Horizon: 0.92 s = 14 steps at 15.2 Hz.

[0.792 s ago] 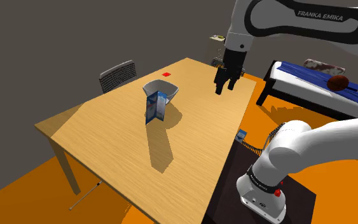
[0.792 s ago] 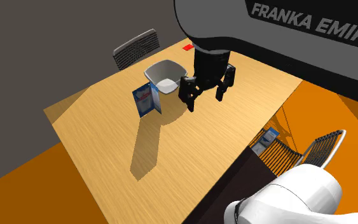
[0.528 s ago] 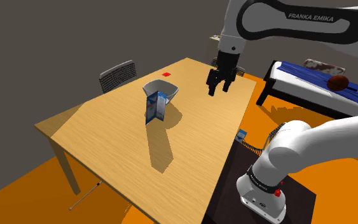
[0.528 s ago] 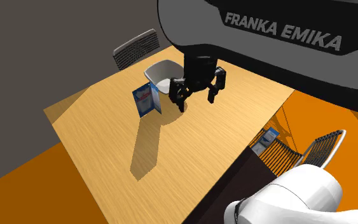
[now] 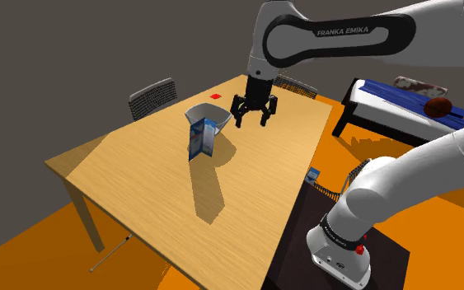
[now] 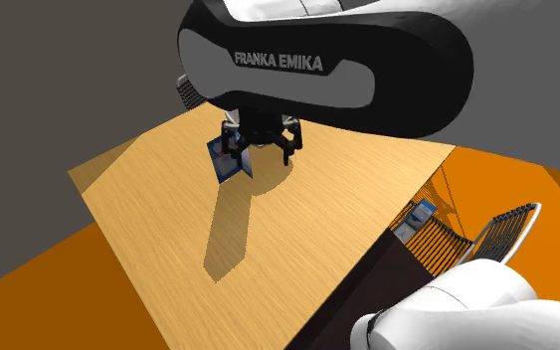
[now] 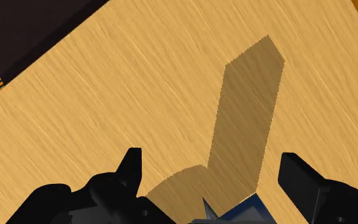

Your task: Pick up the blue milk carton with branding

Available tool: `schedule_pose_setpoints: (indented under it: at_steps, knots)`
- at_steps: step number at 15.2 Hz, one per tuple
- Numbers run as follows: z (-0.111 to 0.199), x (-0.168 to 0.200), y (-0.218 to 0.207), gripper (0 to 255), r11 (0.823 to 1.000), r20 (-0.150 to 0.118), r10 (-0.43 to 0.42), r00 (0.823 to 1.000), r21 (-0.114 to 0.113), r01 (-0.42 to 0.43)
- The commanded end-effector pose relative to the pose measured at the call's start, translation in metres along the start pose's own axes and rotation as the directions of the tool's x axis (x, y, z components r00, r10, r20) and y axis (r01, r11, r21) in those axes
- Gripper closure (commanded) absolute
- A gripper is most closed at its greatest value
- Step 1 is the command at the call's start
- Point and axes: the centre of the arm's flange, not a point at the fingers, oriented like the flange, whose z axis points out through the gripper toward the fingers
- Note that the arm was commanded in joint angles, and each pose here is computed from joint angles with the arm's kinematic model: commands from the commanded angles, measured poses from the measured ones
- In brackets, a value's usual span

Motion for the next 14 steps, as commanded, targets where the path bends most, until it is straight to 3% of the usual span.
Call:
schedule_pose_setpoints:
  at_steps: [1,4,7,10,14]
  knots:
    - [0.009,0.016,-0.018,0,0.997,-0.008,0.081,0.997,0.004,-0.081]
    - [0.024,0.043,-0.042,0,0.981,-0.019,0.193,0.981,0.008,-0.193]
    - [0.039,0.072,-0.062,0,0.953,-0.029,0.303,0.953,0.014,-0.302]
    - [0.053,0.103,-0.079,0,0.913,-0.038,0.409,0.912,0.020,-0.408]
    - [0.071,0.147,-0.096,0,0.841,-0.049,0.541,0.839,0.030,-0.540]
